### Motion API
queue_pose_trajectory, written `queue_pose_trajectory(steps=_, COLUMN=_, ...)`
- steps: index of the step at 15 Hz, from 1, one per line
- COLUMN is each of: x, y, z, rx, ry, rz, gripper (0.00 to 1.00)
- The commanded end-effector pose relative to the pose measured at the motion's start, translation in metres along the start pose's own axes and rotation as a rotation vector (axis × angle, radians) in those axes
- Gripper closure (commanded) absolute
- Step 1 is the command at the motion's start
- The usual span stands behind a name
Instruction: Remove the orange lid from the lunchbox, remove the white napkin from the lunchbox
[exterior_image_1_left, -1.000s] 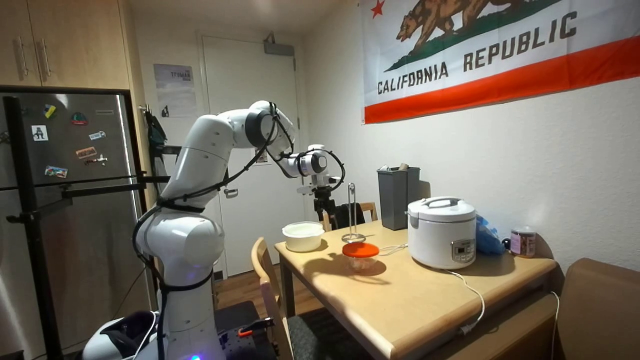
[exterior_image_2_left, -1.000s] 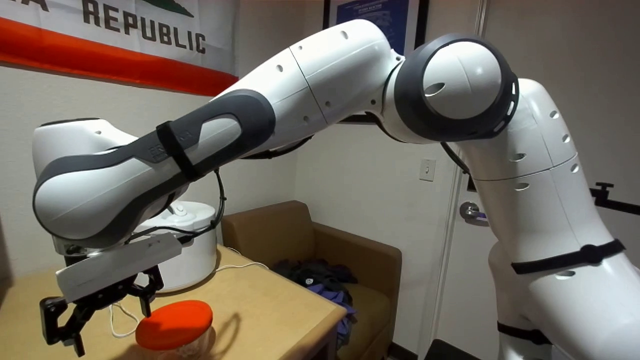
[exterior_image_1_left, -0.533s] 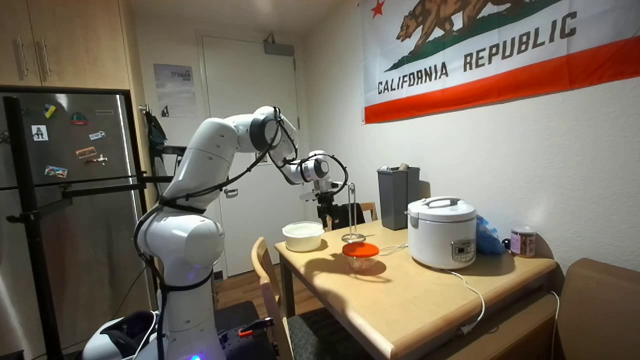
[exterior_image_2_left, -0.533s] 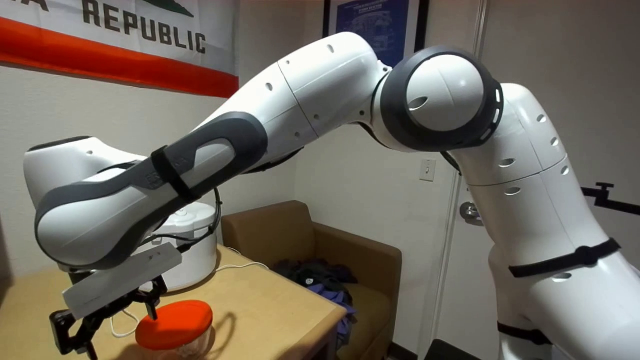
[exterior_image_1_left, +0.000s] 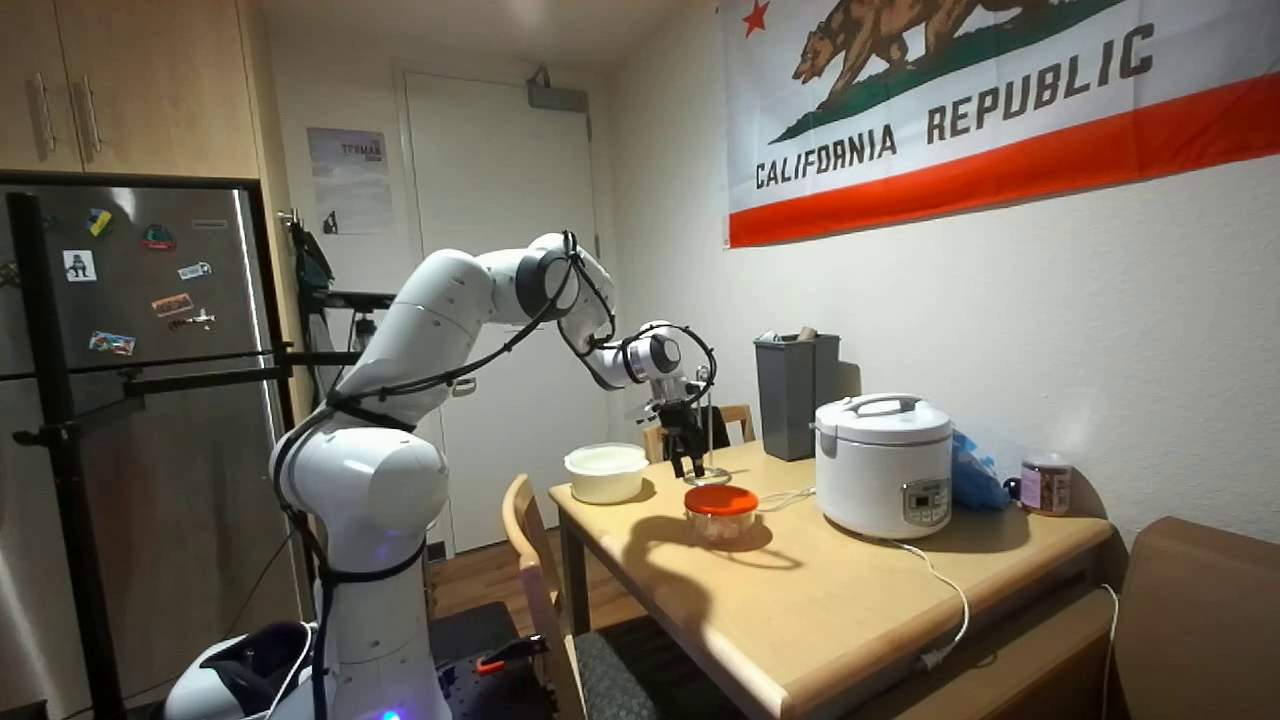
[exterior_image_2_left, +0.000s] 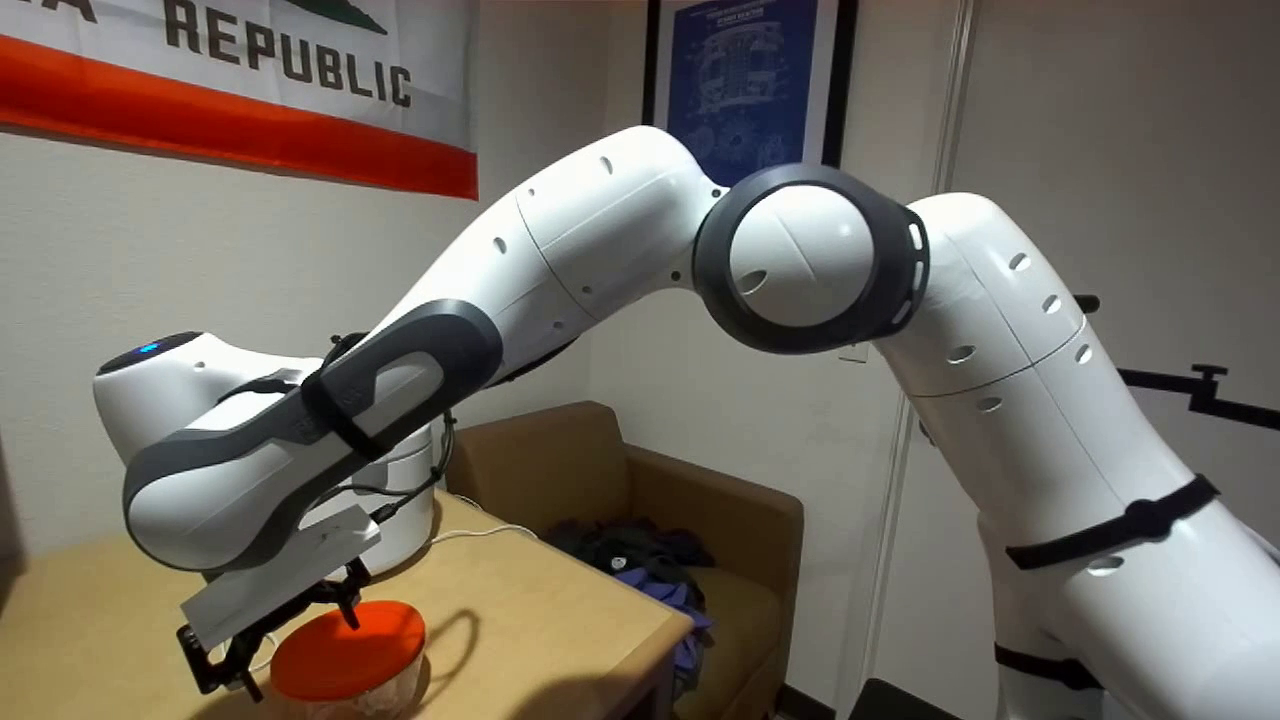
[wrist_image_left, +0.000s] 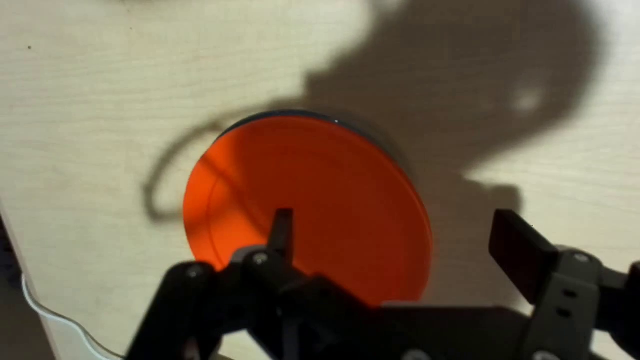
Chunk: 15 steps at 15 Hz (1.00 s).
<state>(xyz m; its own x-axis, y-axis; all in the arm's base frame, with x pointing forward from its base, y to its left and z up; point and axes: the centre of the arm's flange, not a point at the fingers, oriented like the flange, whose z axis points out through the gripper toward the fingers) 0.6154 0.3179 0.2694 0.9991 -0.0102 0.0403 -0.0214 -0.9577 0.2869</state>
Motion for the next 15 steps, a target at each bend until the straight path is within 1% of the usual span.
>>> queue_pose_trajectory(steps=1, x=0.012, y=-0.003, z=0.002, rx=-0.041, ry=-0.019, rz=0.040, gripper=0.00)
queue_pose_trajectory(steps=8, x=0.012, y=-0.009, z=0.025, rx=-0.064, ry=-0.062, rz=0.049, gripper=0.00)
queue_pose_trajectory(steps=9, x=0.013, y=-0.009, z=0.026, rx=-0.067, ry=-0.063, rz=0.049, gripper=0.07)
queue_pose_trajectory(steps=10, x=0.013, y=-0.009, z=0.027, rx=-0.068, ry=-0.064, rz=0.049, gripper=0.24)
queue_pose_trajectory(steps=11, x=0.013, y=-0.010, z=0.027, rx=-0.070, ry=-0.065, rz=0.049, gripper=0.30)
queue_pose_trajectory(steps=12, x=0.013, y=-0.010, z=0.027, rx=-0.072, ry=-0.065, rz=0.049, gripper=0.31)
queue_pose_trajectory(steps=15, x=0.013, y=-0.009, z=0.023, rx=-0.073, ry=-0.055, rz=0.051, gripper=0.55)
